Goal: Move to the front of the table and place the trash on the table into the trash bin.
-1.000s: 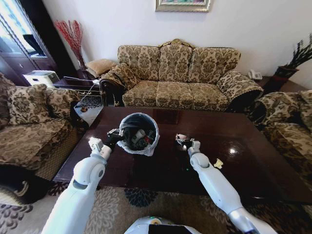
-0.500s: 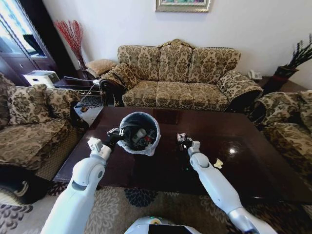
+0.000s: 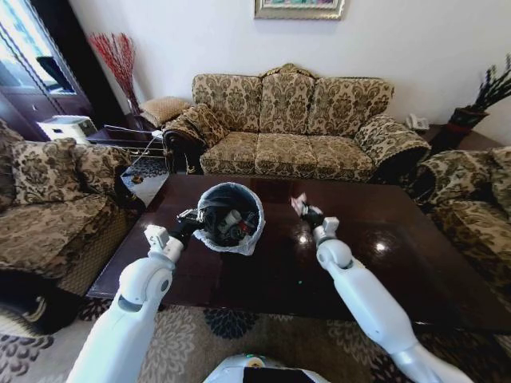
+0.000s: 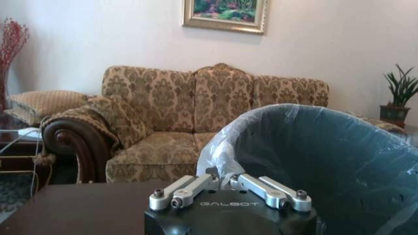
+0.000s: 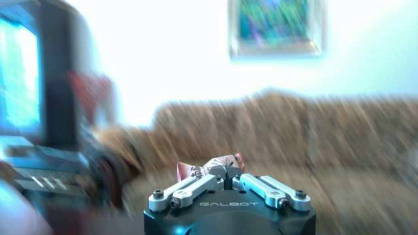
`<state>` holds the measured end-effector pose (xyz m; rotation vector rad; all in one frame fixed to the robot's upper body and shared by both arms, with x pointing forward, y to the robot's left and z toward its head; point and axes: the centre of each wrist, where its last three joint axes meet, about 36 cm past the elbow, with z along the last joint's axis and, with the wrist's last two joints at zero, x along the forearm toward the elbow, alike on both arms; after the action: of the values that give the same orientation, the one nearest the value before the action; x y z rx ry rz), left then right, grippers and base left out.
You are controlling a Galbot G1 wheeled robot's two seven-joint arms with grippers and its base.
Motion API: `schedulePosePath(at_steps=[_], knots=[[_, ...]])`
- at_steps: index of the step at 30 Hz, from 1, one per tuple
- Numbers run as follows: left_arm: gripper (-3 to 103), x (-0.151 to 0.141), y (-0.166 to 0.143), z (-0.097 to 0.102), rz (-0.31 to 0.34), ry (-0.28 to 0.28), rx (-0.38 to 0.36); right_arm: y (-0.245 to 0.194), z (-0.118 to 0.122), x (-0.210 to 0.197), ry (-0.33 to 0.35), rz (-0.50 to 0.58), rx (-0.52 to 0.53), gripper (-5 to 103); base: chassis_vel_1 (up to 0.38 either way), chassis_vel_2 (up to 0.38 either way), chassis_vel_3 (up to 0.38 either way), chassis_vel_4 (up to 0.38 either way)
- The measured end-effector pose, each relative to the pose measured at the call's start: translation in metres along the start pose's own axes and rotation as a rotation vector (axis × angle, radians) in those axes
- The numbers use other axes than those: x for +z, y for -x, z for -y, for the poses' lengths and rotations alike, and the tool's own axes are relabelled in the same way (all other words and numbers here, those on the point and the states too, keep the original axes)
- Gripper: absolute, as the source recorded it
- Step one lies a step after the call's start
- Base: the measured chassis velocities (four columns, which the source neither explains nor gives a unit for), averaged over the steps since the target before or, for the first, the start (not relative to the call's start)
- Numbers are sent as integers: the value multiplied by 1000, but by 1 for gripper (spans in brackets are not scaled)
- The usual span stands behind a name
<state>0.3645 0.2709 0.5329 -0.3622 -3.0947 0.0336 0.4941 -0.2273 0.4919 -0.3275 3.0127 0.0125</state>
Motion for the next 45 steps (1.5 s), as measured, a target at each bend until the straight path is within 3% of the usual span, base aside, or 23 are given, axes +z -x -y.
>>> schedulePosePath(at_steps=[3, 5, 7, 9, 11, 16, 20, 25, 28, 30, 33, 36, 40, 45], knots=[[3, 4, 1, 4, -12, -2, 13, -21, -21, -88, -14, 156, -149, 0, 0, 0, 0, 0], [3, 5, 1, 5, -15, -1, 16, -27, -25, -107, -14, 181, -193, 0, 0, 0, 0, 0], [3, 7, 1, 8, -21, -1, 23, -47, -39, -148, -5, 223, -315, 0, 0, 0, 0, 0], [3, 7, 1, 10, -22, -3, 25, -55, -44, -156, 2, 220, -355, 0, 0, 0, 0, 0], [3, 7, 1, 12, -20, -5, 29, -82, -57, -169, 13, 182, -468, 0, 0, 0, 0, 0], [3, 6, 0, 13, -15, -2, 31, -113, -77, -144, 2, 71, -600, 0, 0, 0, 0, 0], [3, 3, 0, 15, -6, -2, 37, -110, -80, -137, -22, 40, -612, -1, 0, 0, 0, 0], [3, 1, -3, 18, 0, -3, 42, -101, -80, -137, -23, 1, -609, 15, 0, 0, 0, 0], [3, 1, -3, 17, -1, -2, 37, -101, -85, -134, -13, -11, -623, 31, 0, 0, 0, 0], [3, 1, -3, 17, -1, -3, 37, -100, -86, -133, -12, -13, -624, 31, 0, 0, 0, 0], [3, 0, -3, 17, 1, -5, 34, -93, -83, -132, -26, 7, -589, 47, 0, 0, 0, 0], [3, 1, -4, 16, 1, -5, 32, -92, -80, -132, -28, 17, -570, 52, 0, 0, 0, 0], [3, 0, -7, 10, 1, 1, 8, -84, -61, -122, -73, 36, -342, 74, 0, 0, 0, 0], [3, -3, -20, 9, 14, 3, -24, -78, -48, -94, -114, -25, -188, 90, 0, 0, 0, 0]])
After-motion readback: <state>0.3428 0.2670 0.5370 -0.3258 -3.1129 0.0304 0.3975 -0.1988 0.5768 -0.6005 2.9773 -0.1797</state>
